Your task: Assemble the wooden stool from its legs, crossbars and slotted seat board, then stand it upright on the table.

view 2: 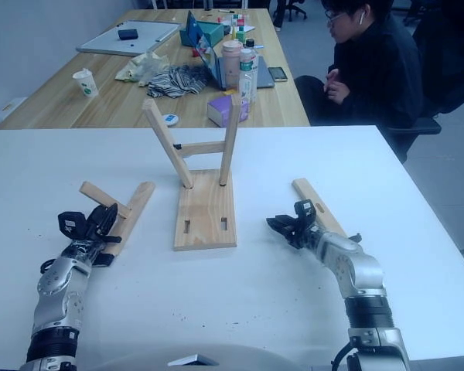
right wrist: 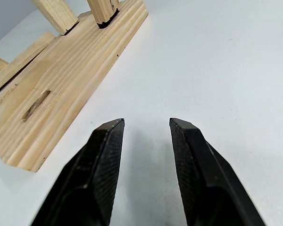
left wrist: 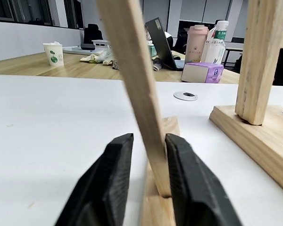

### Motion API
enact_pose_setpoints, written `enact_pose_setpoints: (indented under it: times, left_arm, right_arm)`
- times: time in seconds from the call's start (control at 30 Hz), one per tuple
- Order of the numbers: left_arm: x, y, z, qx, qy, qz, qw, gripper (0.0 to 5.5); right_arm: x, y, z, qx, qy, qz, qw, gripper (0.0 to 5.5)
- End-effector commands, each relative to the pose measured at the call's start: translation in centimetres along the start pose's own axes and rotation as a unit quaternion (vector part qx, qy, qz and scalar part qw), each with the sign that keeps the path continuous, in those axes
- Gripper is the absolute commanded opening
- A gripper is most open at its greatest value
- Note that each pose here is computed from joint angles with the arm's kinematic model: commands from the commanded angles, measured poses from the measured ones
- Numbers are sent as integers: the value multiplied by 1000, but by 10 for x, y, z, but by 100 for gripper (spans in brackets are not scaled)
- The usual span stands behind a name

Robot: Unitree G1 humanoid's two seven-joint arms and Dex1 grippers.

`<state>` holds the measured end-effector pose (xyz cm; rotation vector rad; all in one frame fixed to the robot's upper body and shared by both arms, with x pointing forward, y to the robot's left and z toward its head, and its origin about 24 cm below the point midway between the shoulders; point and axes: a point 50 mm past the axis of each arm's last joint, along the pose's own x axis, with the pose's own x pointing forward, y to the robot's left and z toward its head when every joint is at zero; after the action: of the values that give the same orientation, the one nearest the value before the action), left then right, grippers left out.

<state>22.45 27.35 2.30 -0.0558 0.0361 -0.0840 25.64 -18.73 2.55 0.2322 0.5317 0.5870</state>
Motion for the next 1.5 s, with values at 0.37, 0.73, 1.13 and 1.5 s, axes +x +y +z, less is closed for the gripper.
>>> enact_pose_setpoints:
  times: [0.37, 0.73, 1.13, 1.5]
  left_arm:
    - [6, 13, -5, 30, 195, -144, 970, 357]
    - [11, 15, 1, 68, 265, -148, 950, 441]
    - [12, -2, 9, 68, 300, -137, 942, 301]
    - [36, 0, 36, 29, 228, -79, 970, 201]
  right_arm:
    - [-10, 16, -28, 47, -27, -43, 998, 176]
    - [-20, 20, -38, 67, -37, -69, 995, 176]
    - [-22, 17, -20, 49, -51, -72, 995, 176]
    - [-23, 0, 23, 19, -85, -84, 993, 176]
